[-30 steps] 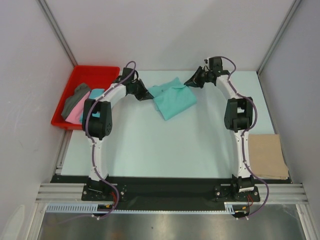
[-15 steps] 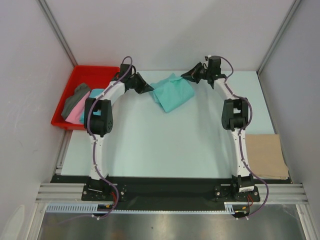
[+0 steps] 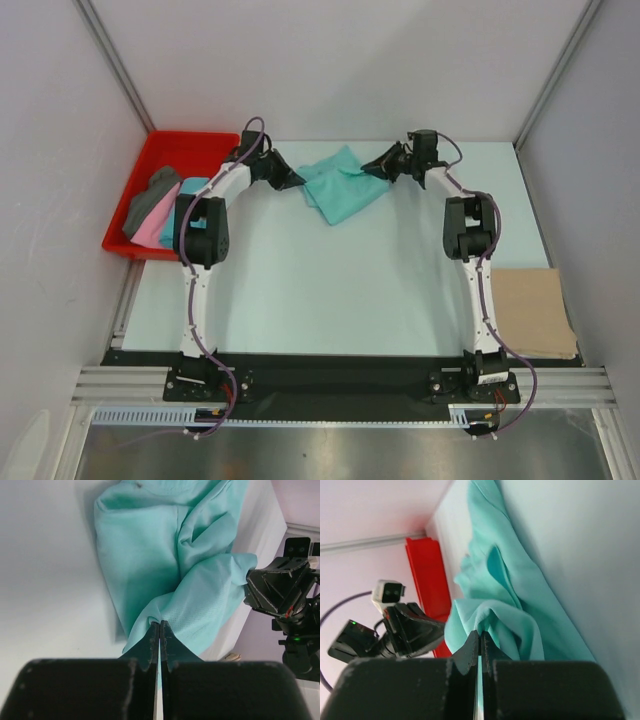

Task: Fold and stack the t-shirts
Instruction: Fold the tshirt

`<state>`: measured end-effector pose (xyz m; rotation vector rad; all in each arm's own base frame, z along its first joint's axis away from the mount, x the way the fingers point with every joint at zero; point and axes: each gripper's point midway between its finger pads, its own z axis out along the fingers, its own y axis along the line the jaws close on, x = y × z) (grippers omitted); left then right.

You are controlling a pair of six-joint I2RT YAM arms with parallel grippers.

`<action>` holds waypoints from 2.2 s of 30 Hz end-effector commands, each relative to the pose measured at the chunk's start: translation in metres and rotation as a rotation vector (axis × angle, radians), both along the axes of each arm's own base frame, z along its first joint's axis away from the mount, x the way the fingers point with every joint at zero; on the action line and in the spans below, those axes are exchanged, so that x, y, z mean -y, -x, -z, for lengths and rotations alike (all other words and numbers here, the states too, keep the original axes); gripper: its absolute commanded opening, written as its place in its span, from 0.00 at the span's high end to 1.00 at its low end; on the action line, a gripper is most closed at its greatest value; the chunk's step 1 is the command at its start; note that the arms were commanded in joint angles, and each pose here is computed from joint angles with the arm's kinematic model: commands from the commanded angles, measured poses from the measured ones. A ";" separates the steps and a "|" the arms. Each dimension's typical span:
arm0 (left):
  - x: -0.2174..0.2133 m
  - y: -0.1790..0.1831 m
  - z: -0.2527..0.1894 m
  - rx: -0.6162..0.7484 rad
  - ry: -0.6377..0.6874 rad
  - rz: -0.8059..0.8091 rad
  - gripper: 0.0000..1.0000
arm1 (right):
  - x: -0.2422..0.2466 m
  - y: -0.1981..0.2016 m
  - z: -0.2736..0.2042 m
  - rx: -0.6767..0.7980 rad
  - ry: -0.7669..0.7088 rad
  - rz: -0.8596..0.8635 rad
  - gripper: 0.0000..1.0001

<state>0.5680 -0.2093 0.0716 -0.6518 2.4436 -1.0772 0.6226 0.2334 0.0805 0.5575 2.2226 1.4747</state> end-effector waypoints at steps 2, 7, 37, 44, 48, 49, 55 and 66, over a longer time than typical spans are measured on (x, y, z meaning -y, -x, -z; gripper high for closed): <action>0.021 0.031 -0.066 0.099 -0.016 0.105 1.00 | 0.015 0.035 -0.074 0.079 0.065 -0.038 1.00; 0.059 0.103 -0.062 0.048 0.001 0.210 1.00 | 0.045 0.091 -0.076 0.001 0.174 -0.048 1.00; 0.012 0.401 0.031 -0.240 -0.284 0.608 0.65 | 0.096 0.467 0.045 -0.465 0.463 -0.110 0.86; 0.008 0.376 -0.019 -0.053 -0.360 0.575 0.21 | 0.096 0.436 0.011 -0.305 0.483 -0.076 0.41; 0.022 0.337 -0.033 0.052 -0.360 0.572 0.20 | 0.100 0.377 -0.004 -0.208 0.592 -0.104 0.39; 0.021 0.326 -0.022 0.035 -0.384 0.570 0.20 | 0.100 0.359 -0.010 -0.176 0.606 -0.109 0.39; 0.043 0.268 -0.016 0.102 -0.410 0.599 0.23 | 0.108 0.302 -0.003 -0.131 0.682 -0.148 0.54; 0.058 0.249 0.016 -0.009 -0.457 0.622 0.25 | 0.108 0.300 0.018 -0.228 0.804 -0.223 0.55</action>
